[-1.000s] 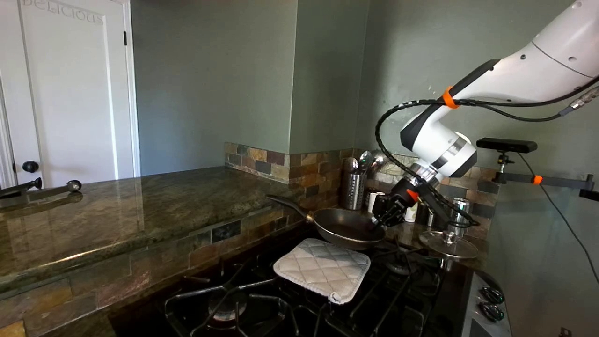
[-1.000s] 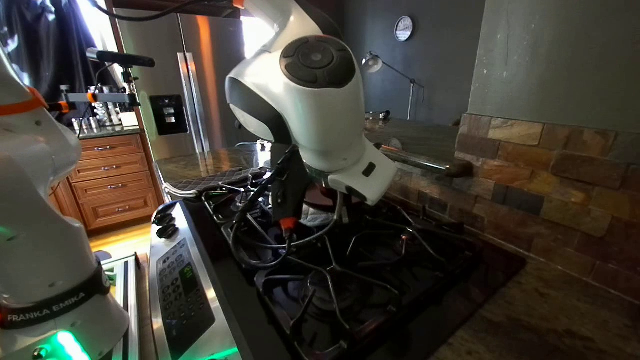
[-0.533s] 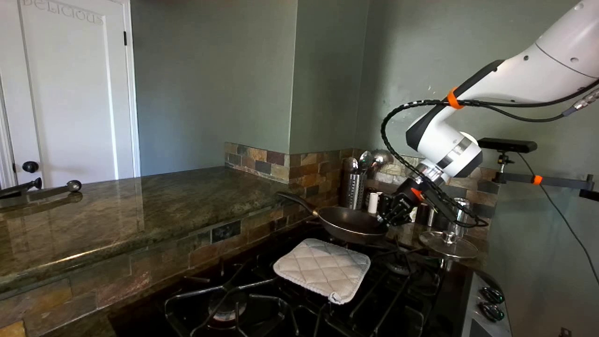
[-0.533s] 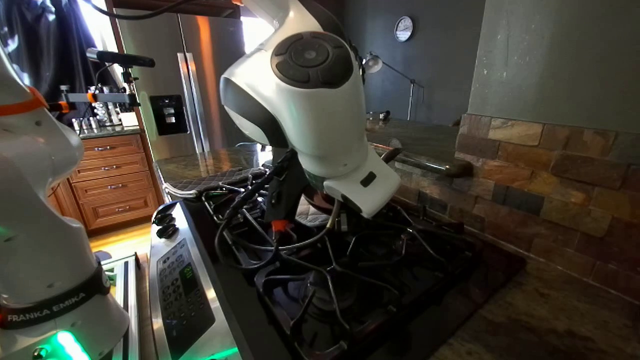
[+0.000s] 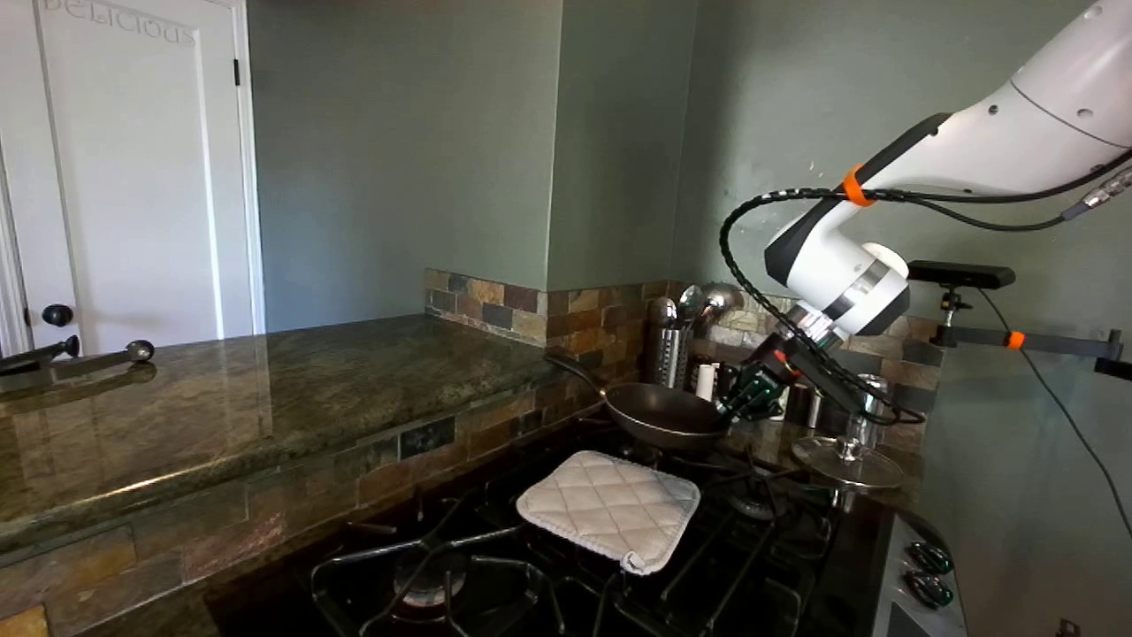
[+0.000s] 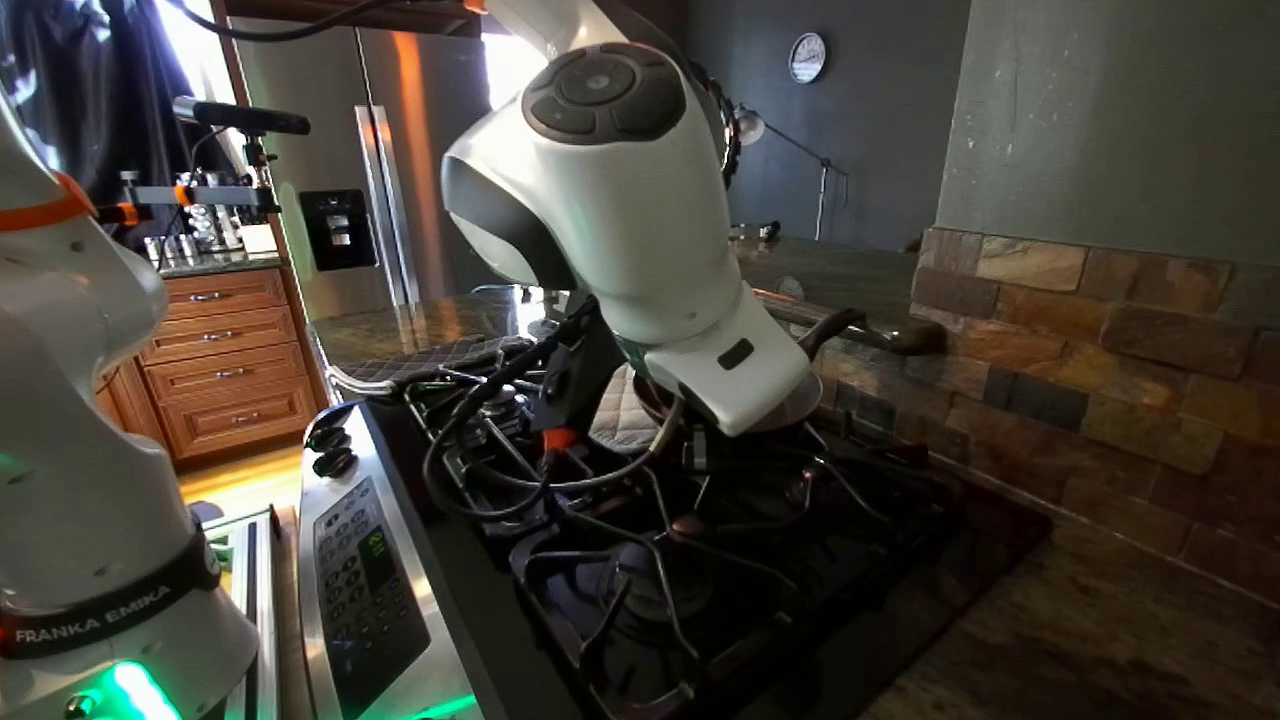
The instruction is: Move the pan to the top right stove plate
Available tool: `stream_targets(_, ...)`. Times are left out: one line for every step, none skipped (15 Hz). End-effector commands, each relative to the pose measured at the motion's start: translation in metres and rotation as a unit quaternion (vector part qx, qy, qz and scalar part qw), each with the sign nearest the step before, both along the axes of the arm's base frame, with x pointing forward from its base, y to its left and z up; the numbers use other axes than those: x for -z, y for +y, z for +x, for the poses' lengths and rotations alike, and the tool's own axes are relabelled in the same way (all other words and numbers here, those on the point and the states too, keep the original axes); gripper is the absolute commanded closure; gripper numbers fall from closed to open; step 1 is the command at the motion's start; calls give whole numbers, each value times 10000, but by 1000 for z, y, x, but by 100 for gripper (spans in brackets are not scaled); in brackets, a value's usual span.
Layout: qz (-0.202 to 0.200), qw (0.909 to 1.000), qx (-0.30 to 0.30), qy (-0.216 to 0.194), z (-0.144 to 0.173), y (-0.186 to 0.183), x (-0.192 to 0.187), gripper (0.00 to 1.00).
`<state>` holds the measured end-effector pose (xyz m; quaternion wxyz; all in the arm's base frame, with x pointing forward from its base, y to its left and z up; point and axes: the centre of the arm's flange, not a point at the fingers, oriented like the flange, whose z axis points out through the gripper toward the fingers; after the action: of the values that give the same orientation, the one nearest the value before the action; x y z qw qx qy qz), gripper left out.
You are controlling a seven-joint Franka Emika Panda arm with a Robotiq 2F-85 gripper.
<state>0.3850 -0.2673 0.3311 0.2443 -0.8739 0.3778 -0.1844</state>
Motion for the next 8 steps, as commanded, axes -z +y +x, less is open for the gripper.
stream_targets(-6,9995,304,14,-1,7,-8,98)
stream_targets(9,9994,335,2,-1,8,-9,98)
stream_targets(62,9993,364,-10,-1,9,-9,98)
stream_targets(114,9993,368,-32,-1,11,-9,98)
stream_targets(143,9992,359,-50,-1,12,-8,98)
stream_targets(173,9993,333,-67,0,15,-8,98)
stream_targets(198,9993,300,-99,1,18,-9,98)
stream_targets(209,9994,251,-118,1,21,-10,98)
